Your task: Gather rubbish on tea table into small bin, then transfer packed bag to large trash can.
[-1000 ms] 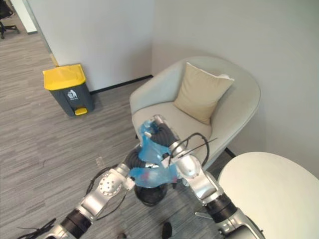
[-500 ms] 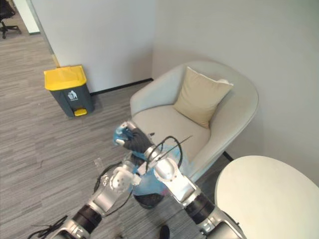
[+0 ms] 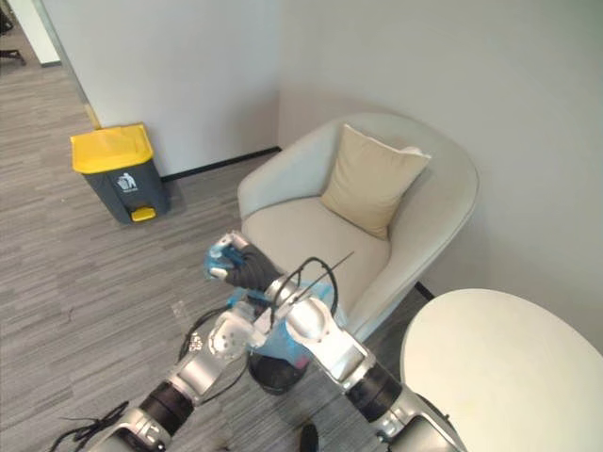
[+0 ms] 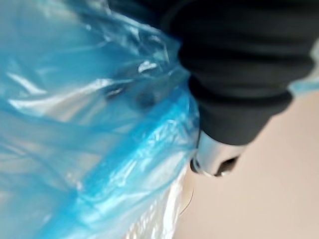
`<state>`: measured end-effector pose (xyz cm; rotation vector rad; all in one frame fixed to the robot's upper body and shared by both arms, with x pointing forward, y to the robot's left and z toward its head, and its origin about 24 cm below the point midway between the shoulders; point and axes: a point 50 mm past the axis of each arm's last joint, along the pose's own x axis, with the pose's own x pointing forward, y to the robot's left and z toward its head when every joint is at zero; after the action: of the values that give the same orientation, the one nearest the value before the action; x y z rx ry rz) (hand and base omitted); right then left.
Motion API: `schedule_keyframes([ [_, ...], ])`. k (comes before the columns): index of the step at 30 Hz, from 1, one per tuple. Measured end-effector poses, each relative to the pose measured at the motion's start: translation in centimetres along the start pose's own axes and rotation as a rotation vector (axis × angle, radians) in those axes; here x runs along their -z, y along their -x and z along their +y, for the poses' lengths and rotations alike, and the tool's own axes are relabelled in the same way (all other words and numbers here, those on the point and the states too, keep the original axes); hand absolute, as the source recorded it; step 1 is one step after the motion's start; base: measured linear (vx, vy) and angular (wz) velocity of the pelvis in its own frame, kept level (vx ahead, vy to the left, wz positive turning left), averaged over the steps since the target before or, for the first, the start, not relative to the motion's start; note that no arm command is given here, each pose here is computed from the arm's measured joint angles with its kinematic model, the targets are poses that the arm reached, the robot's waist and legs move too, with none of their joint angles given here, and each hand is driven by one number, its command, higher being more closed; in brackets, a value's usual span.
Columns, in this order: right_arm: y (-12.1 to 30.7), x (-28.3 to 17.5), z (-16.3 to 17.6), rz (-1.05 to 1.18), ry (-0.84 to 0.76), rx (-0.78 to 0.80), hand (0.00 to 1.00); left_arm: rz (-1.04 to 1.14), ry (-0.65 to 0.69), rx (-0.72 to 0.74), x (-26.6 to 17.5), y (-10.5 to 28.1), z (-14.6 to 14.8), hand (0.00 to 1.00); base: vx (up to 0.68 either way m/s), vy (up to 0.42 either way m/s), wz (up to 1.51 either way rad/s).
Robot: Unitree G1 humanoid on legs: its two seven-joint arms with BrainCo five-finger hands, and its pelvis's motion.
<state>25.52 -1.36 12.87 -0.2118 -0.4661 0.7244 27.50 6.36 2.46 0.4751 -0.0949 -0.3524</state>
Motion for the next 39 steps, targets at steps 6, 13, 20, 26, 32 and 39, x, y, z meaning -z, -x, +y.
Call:
schedule_keyframes([
  [6,0.2,0.5,0.1,0.014,0.033,-0.002,1.0,0.005,0.04,-0.016,-0.1,-0.1,0.3,1.0,0.0,0.0,-0.01],
  [13,1.4,1.8,-0.7,0.068,0.097,0.073,0.0,0.013,0.097,-0.098,-0.2,-0.3,1.8,1.0,0.0,0.0,0.0],
  [20,2.7,3.4,-1.2,0.148,0.219,0.13,0.0,0.021,0.139,-0.138,0.1,0.5,2.4,1.0,0.0,0.001,0.0],
  [26,4.8,3.5,-5.8,0.199,0.424,0.292,0.0,0.016,0.205,-0.221,0.1,1.7,3.9,1.0,0.0,0.0,0.0],
  [32,7.9,1.5,-9.7,0.199,0.705,0.47,0.0,0.063,0.26,-0.279,1.4,3.5,4.5,1.0,0.01,0.008,-0.02],
  [39,11.0,2.1,-10.4,0.29,0.751,0.588,0.0,0.126,0.31,-0.336,2.8,5.4,4.9,1.0,0.0,0.002,0.01],
])
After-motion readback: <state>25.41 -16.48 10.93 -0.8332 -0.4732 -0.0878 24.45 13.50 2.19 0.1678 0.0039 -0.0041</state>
